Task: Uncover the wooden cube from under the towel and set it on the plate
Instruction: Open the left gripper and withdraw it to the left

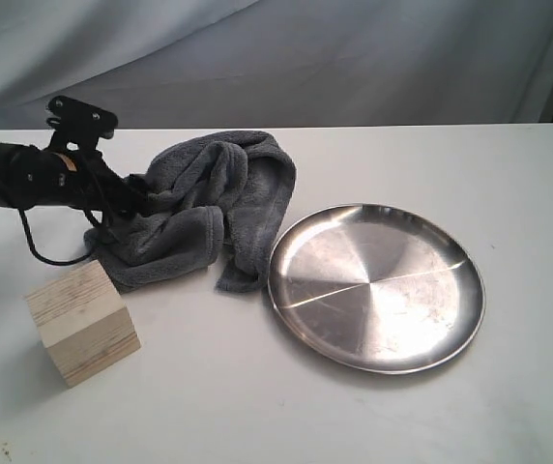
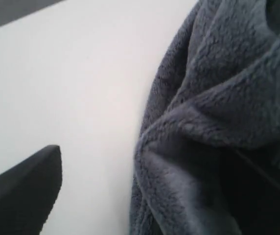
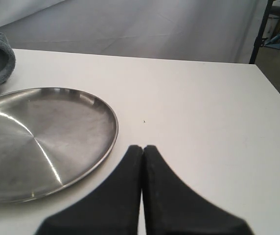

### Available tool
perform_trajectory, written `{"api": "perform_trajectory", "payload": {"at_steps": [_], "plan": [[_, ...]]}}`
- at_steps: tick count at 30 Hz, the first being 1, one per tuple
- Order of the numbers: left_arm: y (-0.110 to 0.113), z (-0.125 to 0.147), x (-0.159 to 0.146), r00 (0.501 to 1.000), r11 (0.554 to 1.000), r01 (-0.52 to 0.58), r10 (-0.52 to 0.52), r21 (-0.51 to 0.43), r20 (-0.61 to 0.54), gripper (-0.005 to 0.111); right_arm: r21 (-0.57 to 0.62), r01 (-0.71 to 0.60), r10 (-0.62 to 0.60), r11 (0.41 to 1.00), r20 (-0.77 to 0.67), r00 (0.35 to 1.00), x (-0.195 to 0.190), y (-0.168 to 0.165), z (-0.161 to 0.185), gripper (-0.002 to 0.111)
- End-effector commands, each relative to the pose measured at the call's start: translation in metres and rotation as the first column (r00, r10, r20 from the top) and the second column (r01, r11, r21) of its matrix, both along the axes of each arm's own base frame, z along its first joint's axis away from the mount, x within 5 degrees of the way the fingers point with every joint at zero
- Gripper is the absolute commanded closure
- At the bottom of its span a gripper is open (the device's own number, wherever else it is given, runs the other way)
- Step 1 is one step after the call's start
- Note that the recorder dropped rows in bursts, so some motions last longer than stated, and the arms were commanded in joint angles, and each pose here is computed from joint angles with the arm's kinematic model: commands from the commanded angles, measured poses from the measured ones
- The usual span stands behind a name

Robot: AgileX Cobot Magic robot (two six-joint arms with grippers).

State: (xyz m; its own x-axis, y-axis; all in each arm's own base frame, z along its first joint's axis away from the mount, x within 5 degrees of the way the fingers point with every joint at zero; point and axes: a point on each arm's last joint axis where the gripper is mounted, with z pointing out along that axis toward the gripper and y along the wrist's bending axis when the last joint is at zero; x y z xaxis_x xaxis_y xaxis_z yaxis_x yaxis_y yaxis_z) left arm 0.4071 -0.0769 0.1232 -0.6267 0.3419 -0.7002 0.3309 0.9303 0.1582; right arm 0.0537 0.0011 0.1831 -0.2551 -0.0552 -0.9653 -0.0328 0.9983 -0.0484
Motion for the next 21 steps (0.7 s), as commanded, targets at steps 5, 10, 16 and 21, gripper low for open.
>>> {"api": "perform_trajectory", "payload": {"at_steps": [5,10,16,21], "plan": [[0.007,0.082,-0.015,0.996,0.999,-0.019,0.022,-0.031,0.088,0.023,0.002,-0.001,0.001,1.000,0.003,1.000,0.000,0.000,-0.001,0.108],[0.014,0.114,-0.038,1.000,0.998,0.020,-0.021,0.058,0.020,0.025,0.002,-0.001,0.001,1.000,0.003,1.000,0.000,0.000,-0.001,0.108],[0.023,0.149,-0.074,0.995,0.992,0.035,-0.023,0.122,-0.100,0.040,0.002,-0.001,0.001,1.000,0.003,1.000,0.000,0.000,-0.001,0.108],[0.029,0.165,-0.106,0.983,0.990,0.038,-0.012,0.136,-0.184,0.046,0.002,-0.001,0.001,1.000,0.003,1.000,0.000,0.000,-0.001,0.108]]}}
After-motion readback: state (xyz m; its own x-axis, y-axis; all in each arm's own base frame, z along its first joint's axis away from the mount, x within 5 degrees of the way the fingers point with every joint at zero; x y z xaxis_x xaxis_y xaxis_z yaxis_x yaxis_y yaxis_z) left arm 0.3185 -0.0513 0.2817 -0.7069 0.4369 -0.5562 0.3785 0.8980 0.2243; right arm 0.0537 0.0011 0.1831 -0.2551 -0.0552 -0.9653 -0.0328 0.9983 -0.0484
